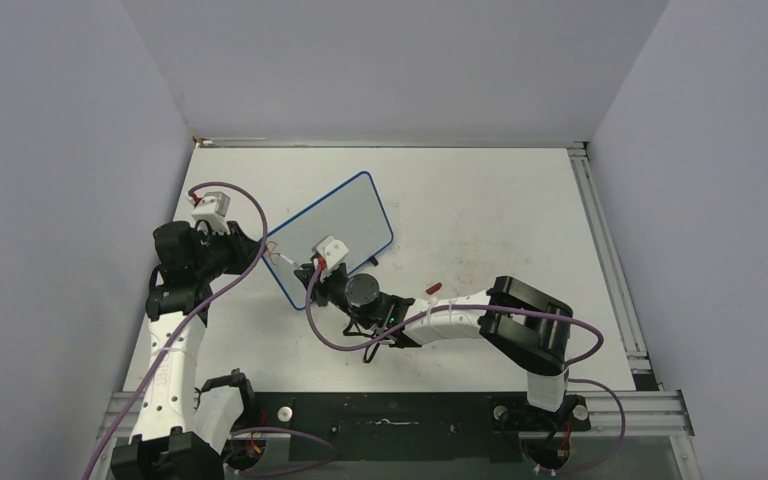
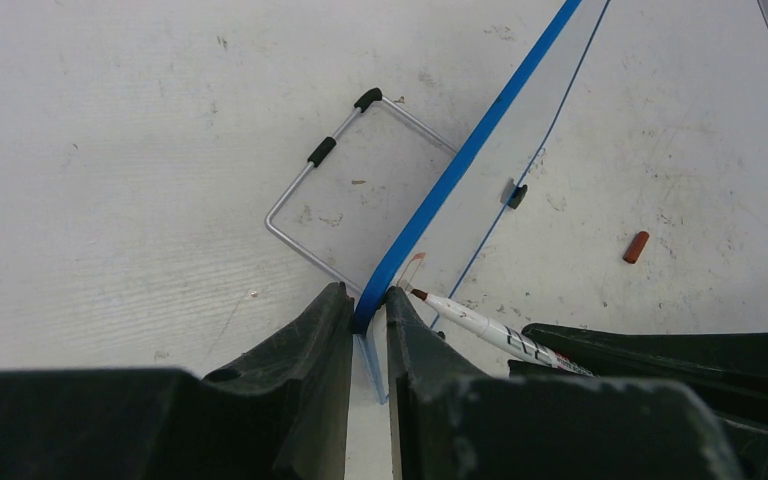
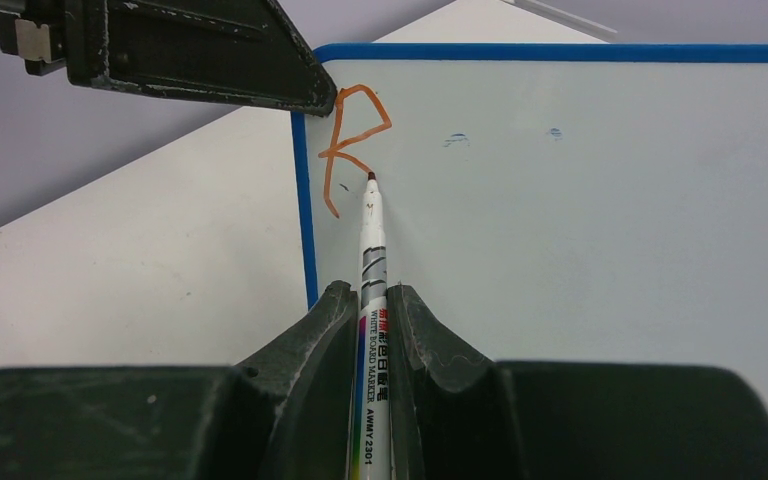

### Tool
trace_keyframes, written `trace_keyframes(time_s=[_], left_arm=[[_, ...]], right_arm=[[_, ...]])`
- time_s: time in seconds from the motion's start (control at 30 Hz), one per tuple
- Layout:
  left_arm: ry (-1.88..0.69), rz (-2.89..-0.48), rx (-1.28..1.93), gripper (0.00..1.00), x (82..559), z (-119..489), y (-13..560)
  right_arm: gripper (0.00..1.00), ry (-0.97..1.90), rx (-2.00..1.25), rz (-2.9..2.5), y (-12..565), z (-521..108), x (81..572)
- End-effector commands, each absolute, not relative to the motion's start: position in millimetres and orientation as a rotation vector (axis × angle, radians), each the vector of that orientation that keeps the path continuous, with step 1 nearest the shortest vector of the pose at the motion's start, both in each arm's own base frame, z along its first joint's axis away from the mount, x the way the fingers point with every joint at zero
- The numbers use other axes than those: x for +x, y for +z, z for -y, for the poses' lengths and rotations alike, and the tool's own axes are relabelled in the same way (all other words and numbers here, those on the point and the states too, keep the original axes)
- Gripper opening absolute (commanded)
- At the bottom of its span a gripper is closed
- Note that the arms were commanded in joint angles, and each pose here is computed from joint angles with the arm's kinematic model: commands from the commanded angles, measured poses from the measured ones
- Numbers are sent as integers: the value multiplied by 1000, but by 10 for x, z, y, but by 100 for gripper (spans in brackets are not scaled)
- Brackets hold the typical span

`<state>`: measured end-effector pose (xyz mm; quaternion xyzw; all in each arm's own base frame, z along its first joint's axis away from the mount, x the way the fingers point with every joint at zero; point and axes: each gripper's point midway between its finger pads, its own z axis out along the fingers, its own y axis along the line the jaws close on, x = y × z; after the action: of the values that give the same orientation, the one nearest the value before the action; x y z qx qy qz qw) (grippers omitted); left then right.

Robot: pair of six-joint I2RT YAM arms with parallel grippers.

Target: Write a sentence on the whiteboard

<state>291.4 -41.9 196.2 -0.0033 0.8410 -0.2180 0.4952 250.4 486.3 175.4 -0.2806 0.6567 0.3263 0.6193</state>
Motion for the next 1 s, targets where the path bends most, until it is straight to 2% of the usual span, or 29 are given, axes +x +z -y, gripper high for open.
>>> trace_keyframes(time_s=[0.0, 0.97], left_arm=[[-514, -2027, 4, 0, 2909, 413, 2008], [-514, -2030, 2, 0, 2904, 412, 1997]], right_arm=[[5, 758, -652, -1511, 1740, -4843, 2455], [5, 822, -738, -1488, 1684, -5139, 2191]])
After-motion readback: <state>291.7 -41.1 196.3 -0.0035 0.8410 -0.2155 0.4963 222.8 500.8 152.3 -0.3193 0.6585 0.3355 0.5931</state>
